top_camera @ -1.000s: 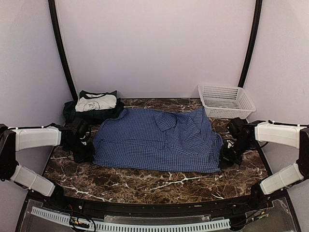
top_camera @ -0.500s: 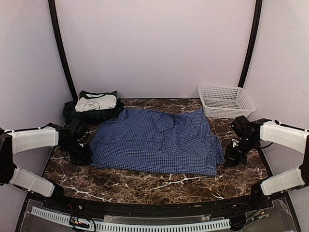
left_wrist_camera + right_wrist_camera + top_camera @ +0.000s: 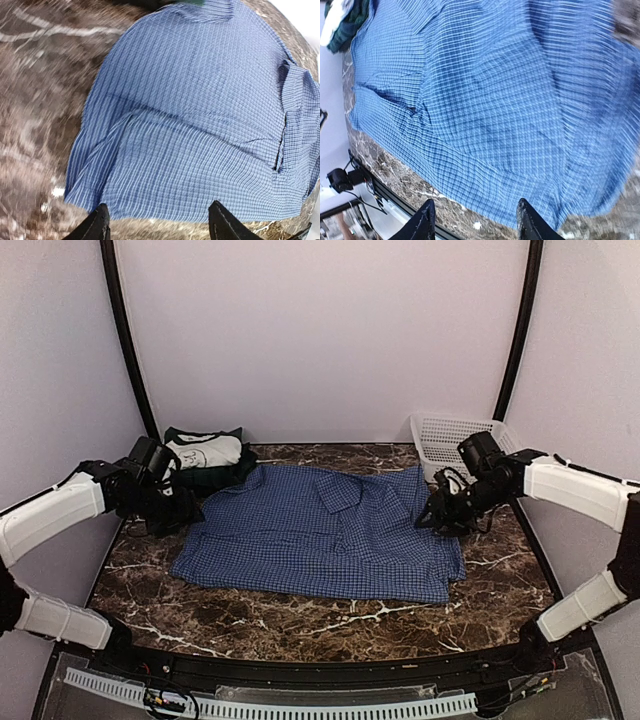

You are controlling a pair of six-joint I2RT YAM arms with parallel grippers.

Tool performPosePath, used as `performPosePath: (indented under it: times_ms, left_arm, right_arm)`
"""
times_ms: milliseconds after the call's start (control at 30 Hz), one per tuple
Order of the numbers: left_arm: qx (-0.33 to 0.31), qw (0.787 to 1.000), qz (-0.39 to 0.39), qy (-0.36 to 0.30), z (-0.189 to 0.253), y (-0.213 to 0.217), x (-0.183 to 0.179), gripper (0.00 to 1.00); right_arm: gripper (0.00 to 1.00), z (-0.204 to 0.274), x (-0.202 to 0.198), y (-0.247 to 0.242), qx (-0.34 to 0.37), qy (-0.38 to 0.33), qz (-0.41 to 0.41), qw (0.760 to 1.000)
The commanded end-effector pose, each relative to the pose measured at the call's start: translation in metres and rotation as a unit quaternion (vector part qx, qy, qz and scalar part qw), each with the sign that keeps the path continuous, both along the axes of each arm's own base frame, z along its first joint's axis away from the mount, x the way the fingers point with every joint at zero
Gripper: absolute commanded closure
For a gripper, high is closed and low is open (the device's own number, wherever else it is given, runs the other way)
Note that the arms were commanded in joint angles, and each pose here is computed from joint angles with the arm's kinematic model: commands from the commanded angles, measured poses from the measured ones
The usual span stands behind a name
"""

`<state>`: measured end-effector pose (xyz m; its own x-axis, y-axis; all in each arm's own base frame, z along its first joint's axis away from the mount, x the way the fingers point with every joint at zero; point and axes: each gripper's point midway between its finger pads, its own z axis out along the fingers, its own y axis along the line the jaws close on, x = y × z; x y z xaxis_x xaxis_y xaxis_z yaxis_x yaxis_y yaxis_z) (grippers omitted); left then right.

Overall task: Fold and stack the mixed laundry pile
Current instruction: Move the 1/3-folded shirt to the center of the board.

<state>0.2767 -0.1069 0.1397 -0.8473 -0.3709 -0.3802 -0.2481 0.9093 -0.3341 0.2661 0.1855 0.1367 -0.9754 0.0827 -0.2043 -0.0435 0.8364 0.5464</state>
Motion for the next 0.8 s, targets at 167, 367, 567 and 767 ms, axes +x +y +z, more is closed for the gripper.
performPosePath:
  times_ms: [167, 367, 567, 767]
  left_arm:
    - [-0.021, 0.993, -0.109, 0.045, -0.059, -0.042, 0.026, 0.37]
    - [-0.011, 0.987, -0.130, 0.098, -0.100, -0.059, 0.006, 0.38]
    - [-0.029, 0.981, -0.120, 0.147, -0.123, -0.073, -0.031, 0.40]
    - [-0.051, 0.975, -0.124, 0.175, -0.126, -0.088, -0.078, 0.42]
  right_arm:
    - [0.48, -0.045, 0.032, 0.050, 0.012, -0.010, 0.086, 0.996]
    - [0.49, -0.101, 0.011, 0.029, -0.024, 0.070, 0.059, 0.996]
    - [0.48, -0.123, -0.016, -0.003, -0.039, 0.133, 0.009, 0.990]
    - [0.45, -0.115, -0.036, -0.035, -0.047, 0.158, -0.059, 0.985]
